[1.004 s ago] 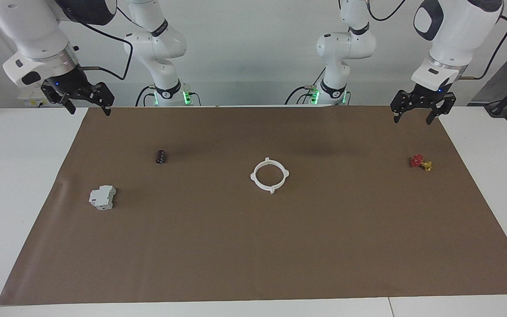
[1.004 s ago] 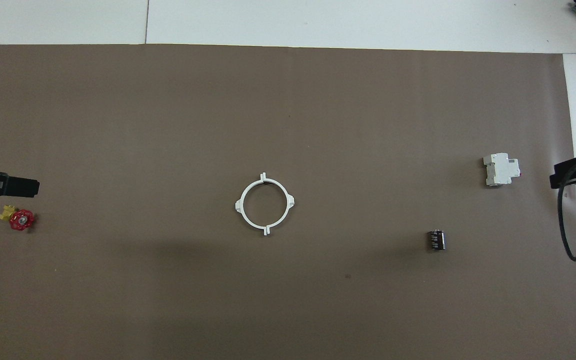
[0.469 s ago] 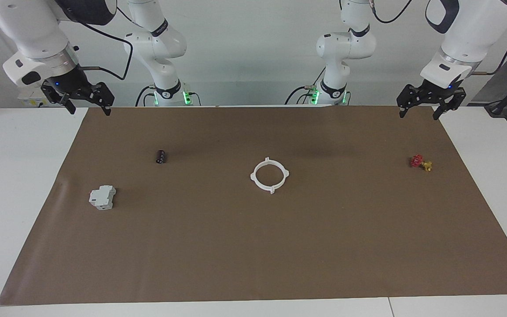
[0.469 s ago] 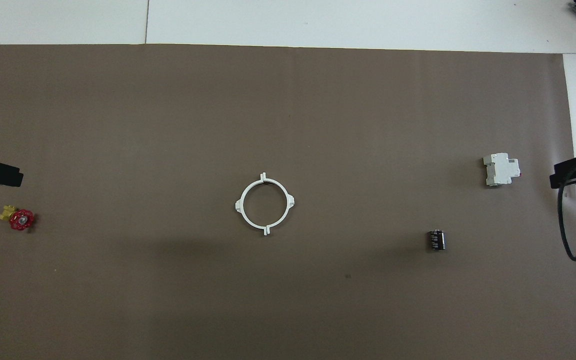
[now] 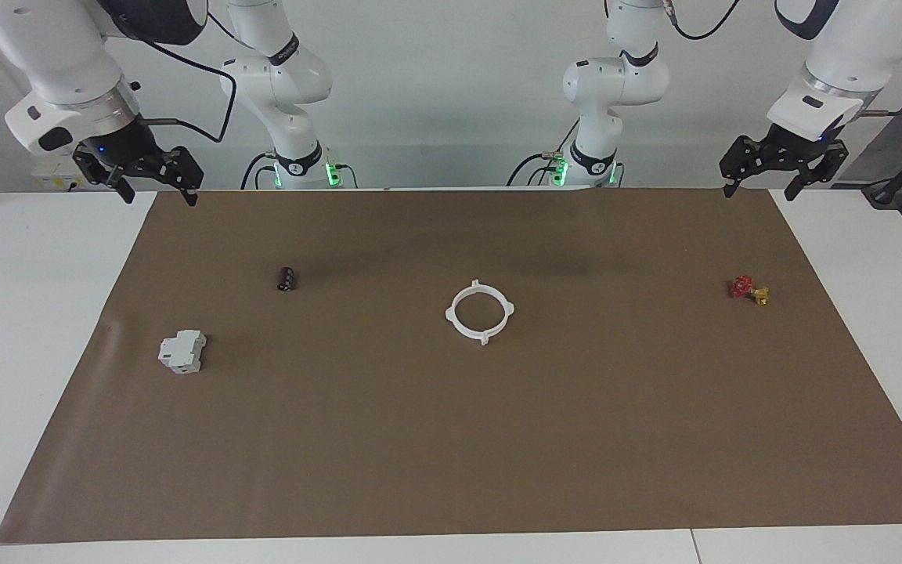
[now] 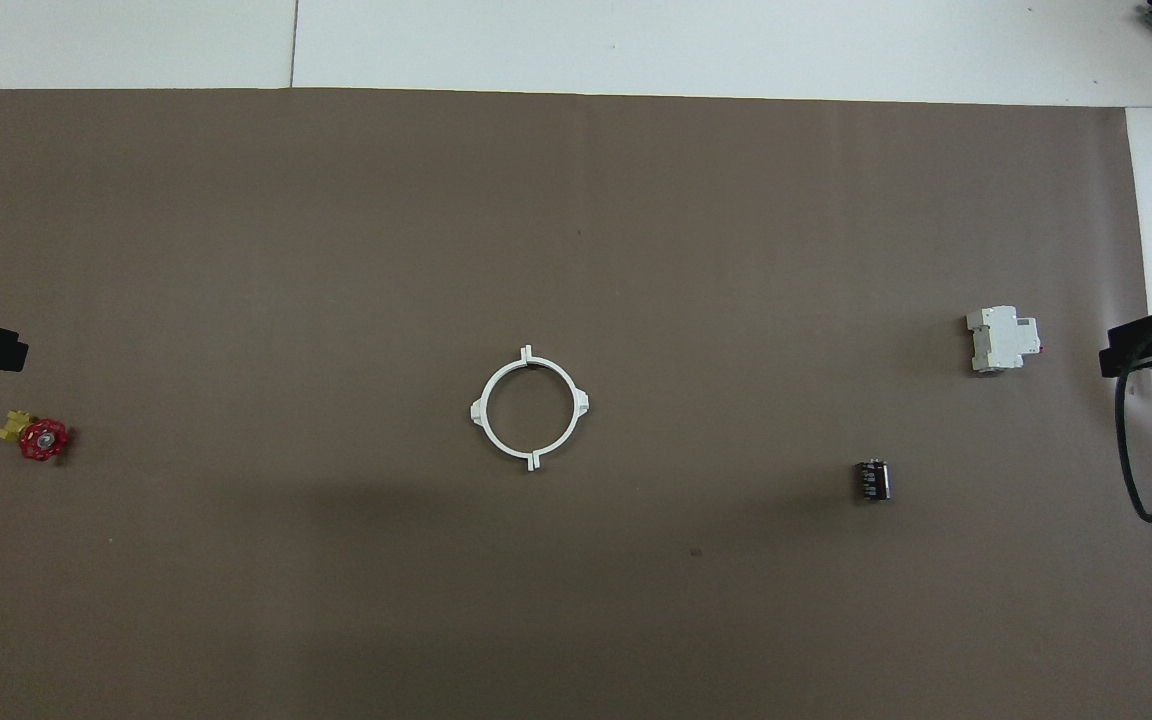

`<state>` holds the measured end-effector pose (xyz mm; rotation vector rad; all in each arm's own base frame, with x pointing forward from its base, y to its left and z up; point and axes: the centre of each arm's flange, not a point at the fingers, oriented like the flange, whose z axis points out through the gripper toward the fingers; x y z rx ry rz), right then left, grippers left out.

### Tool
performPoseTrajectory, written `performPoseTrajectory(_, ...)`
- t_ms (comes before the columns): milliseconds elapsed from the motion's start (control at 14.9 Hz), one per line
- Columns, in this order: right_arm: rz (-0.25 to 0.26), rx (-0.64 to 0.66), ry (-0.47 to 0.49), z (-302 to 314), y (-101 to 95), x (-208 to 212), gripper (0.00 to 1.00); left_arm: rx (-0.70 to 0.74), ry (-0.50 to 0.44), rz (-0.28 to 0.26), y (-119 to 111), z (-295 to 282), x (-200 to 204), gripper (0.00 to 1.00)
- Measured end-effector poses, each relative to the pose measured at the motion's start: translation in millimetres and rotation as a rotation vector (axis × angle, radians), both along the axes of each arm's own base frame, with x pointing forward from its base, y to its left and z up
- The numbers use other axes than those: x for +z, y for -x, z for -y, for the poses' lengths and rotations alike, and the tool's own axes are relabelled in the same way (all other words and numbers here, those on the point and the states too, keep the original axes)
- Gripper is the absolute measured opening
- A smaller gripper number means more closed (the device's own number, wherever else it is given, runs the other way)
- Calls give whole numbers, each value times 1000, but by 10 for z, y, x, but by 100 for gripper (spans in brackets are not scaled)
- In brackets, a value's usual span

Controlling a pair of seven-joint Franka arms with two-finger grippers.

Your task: Assemble drain pipe with both arms

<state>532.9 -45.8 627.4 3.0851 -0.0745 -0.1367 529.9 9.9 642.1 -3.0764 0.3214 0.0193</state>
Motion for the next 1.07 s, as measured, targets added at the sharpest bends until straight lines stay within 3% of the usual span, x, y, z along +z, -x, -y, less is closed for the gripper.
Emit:
performPoseTrajectory(870,1,5,-1,-27,-3,1,100,0,1,-2,9,3,5,100)
performPoseTrajectory(1071,39,32,-11,-174,-56,29,100,0,2,-3,10,5,5,100)
